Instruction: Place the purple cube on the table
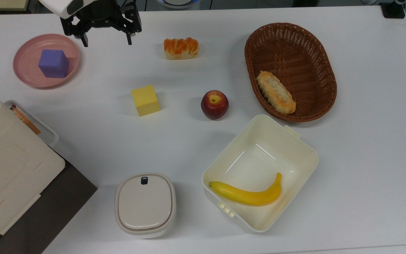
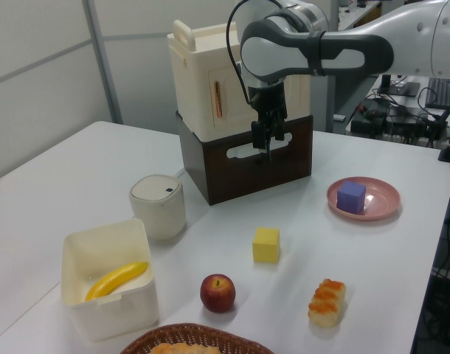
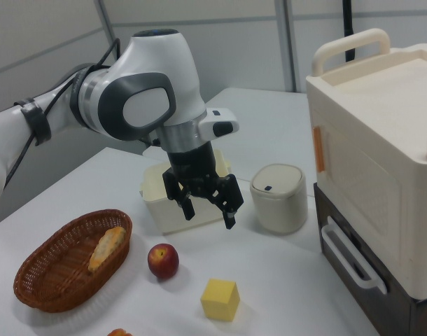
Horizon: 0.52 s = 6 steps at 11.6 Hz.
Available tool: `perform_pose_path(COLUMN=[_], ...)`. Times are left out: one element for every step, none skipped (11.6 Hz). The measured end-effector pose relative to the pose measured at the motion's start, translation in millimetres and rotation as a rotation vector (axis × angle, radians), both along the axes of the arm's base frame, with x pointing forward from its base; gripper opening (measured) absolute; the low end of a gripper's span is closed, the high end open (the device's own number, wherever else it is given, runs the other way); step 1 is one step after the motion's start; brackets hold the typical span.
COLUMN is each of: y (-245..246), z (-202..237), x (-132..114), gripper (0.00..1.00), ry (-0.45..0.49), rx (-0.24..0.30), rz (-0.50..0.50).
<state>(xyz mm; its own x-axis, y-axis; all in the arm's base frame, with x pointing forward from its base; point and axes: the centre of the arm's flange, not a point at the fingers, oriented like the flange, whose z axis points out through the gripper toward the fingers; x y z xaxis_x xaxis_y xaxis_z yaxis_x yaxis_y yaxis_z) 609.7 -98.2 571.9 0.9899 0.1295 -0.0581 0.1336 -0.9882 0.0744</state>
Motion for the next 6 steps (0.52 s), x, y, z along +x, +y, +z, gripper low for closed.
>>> perform_pose_path(y=[0.0, 0.0, 0.0, -0.1, -1.1, -4.6], z=[0.3, 0.6, 0.9, 2.3, 5.2, 8.5], x=[-0.1, -0.2, -0.3, -0.8, -2.1, -4.2], gripper=[1.0, 1.0, 1.0, 1.0, 1.0, 1.0], ry=[-0.001, -0.001, -0.002, -0.004, -0.009, -0.013], rx=[0.0, 0.0, 0.0, 0.0, -0.001, -0.001], rz=[0.0, 0.0, 0.0, 0.0, -0.002, -0.008])
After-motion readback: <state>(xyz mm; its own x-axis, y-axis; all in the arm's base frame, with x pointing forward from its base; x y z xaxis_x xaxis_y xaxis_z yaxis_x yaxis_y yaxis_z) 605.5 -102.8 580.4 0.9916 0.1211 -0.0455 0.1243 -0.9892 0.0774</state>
